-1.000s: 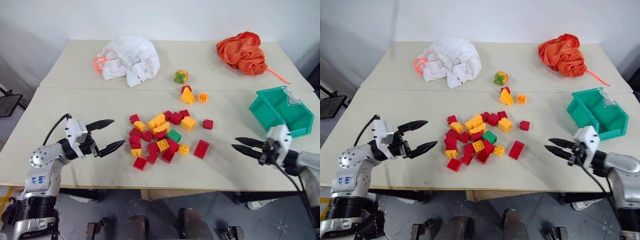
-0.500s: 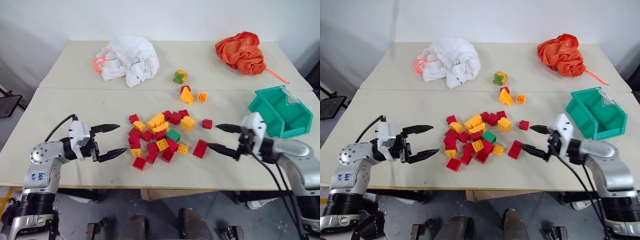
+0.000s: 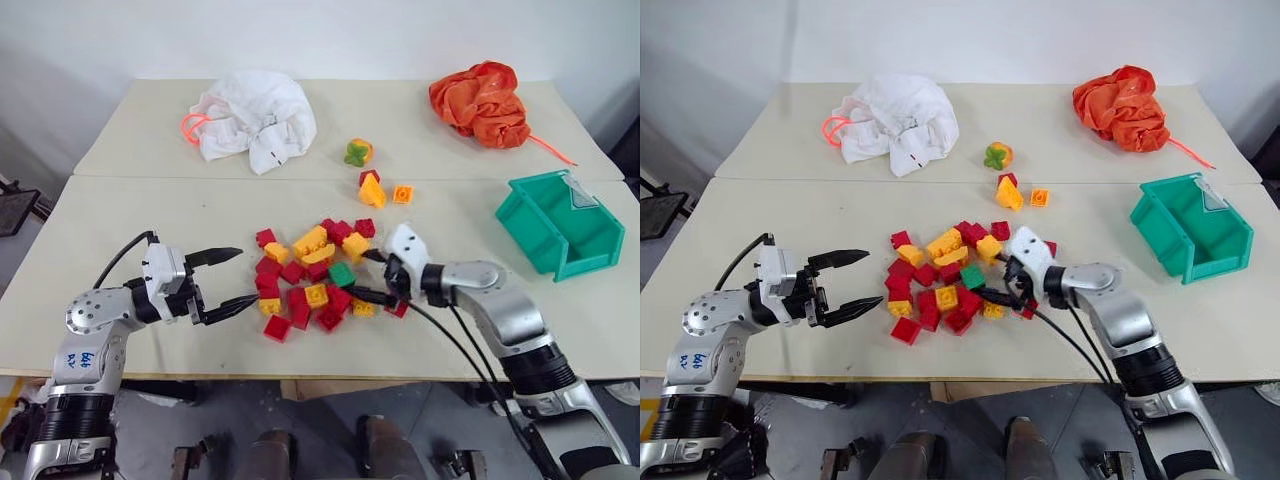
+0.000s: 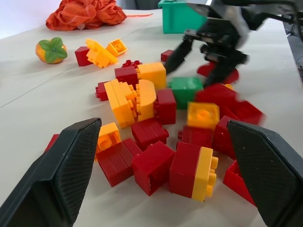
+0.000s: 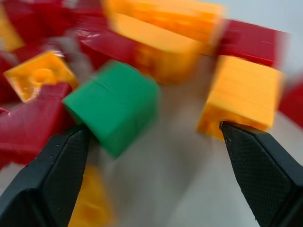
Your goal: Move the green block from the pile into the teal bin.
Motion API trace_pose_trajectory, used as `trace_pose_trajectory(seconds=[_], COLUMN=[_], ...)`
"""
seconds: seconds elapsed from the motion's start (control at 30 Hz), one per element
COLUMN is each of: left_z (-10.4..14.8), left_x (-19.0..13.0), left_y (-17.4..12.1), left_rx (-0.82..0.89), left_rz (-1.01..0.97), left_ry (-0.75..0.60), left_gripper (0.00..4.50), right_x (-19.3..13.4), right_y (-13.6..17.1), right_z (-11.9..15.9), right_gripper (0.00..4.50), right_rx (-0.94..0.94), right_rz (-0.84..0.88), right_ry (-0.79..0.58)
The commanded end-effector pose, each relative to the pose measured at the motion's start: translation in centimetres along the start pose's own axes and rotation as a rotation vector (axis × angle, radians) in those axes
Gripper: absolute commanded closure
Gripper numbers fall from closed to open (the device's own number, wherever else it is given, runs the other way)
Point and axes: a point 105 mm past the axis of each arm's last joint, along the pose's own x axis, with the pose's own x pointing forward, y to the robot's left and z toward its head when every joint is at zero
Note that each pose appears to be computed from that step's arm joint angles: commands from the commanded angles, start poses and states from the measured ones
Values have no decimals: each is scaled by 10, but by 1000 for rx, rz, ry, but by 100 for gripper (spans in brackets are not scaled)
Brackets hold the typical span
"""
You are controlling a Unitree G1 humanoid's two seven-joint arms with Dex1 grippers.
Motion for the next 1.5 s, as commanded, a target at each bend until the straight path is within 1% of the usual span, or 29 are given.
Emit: trace_pose_trajectory(seconds=[0.03,0.23,0.37,0.4,0.43,0.5,0.53,0.57,0.6,0.63,0.73,0.83,0.9,0.97,1.03,1.13,1.17,1.23,1.3,1.4,1.5], left_z=[10,10,10,10,11,11,12,12,12,13,15,22,29,37,44,54,54,56,55,54,51], left_x=[-3,-2,1,3,4,5,6,8,9,11,18,27,37,47,57,70,74,84,88,90,90], left_y=[1,2,3,3,3,3,3,2,1,0,-3,-5,-5,-6,-8,-8,-8,-5,-4,-3,0], left_rx=[27,26,26,27,28,28,26,24,22,21,15,6,4,-5,-8,-10,-9,-1,10,14,16], left_rz=[20,18,6,3,-2,-8,-17,-28,-36,-47,-65,-69,-71,-76,-85,-93,-92,-88,-93,-103,-108], left_ry=[-30,-32,-35,-37,-39,-43,-45,-48,-51,-56,-74,-120,-160,-207,-240,-285,-283,-280,-275,-269,-263], left_gripper=[0,0,0,0,0,0,0,0,0,0,0,0,0,0,0,0,0,0,0,0,0], right_x=[5,7,4,2,1,0,-1,-4,-5,-9,-18,-39,-58,-84,-106,-151,-165,-202,-231,-254,-271], right_y=[13,2,1,3,5,6,8,12,15,17,16,6,-6,-23,-38,-69,-77,-103,-122,-141,-159], right_z=[6,0,2,3,5,9,11,16,20,23,28,41,51,56,54,48,44,25,14,2,-13], right_gripper=[1,1,1,41,62,123,161,190,205,205,205,205,205,205,205,205,205,205,205,205,205], right_rx=[-4,9,40,42,38,30,27,13,3,-5,-45,-76,-86,-90,-100,-112,-106,-101,-86,-68,-23], right_rz=[23,-63,-45,-25,-14,-5,15,44,65,86,76,5,-86,-222,-348,-586,-651,-877,-1061,-1224,-1328], right_ry=[-14,1,-32,-40,-50,-73,-89,-121,-143,-166,-214,-327,-413,-484,-507,-507,-495,-392,-336,-266,-203])
